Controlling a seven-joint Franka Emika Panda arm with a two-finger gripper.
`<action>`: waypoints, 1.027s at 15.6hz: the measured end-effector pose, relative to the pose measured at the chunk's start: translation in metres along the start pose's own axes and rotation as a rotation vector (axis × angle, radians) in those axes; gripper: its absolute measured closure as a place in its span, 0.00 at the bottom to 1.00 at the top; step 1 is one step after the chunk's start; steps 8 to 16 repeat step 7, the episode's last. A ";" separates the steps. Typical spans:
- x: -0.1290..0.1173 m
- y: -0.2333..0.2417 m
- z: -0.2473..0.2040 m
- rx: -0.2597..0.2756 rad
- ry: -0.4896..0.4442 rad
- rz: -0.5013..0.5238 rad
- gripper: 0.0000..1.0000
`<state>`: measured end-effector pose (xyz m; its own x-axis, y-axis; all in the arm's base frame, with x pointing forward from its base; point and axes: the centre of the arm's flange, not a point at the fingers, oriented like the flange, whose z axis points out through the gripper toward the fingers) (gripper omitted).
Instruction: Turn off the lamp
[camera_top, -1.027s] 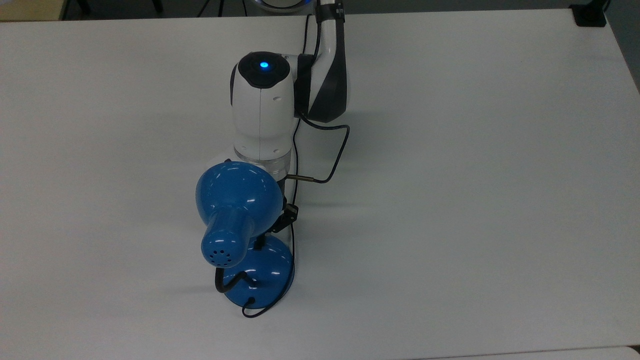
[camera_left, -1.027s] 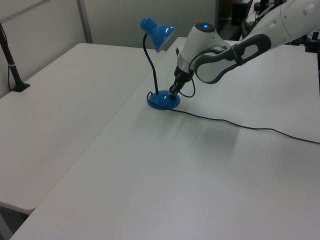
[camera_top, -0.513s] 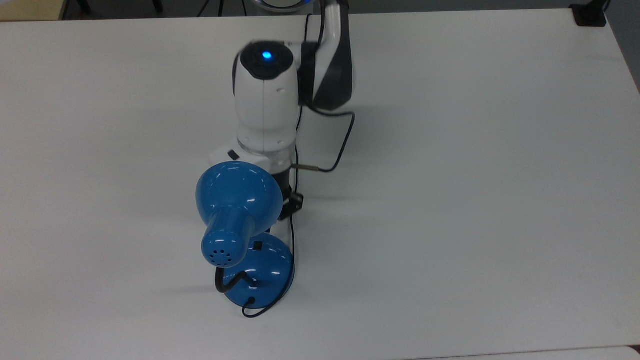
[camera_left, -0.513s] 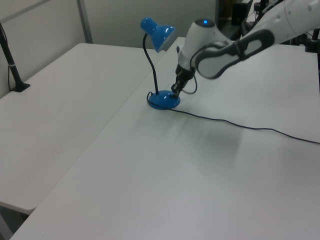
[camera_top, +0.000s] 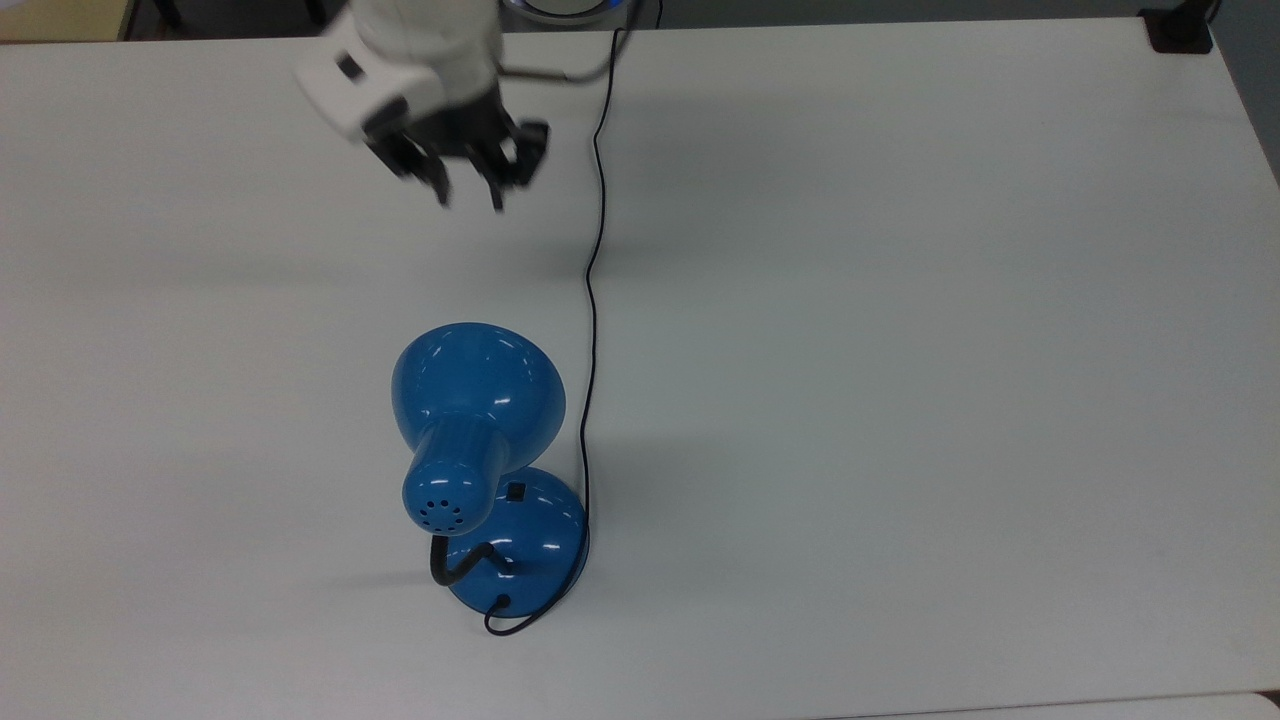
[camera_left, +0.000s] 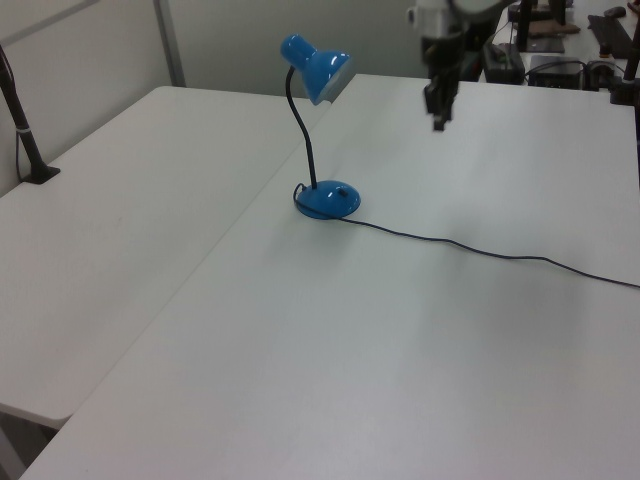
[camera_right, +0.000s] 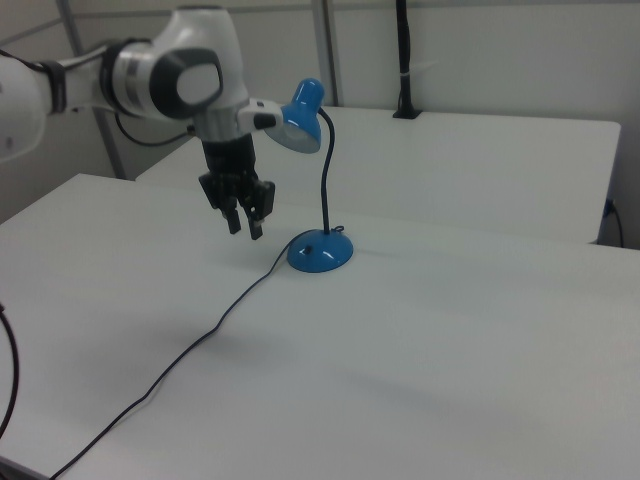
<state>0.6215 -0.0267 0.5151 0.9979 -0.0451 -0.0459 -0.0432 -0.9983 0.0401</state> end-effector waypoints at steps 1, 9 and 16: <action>-0.011 0.011 -0.013 -0.009 -0.009 -0.012 0.41; -0.037 0.042 -0.041 0.000 -0.013 -0.040 0.00; -0.037 0.042 -0.041 0.000 -0.013 -0.040 0.00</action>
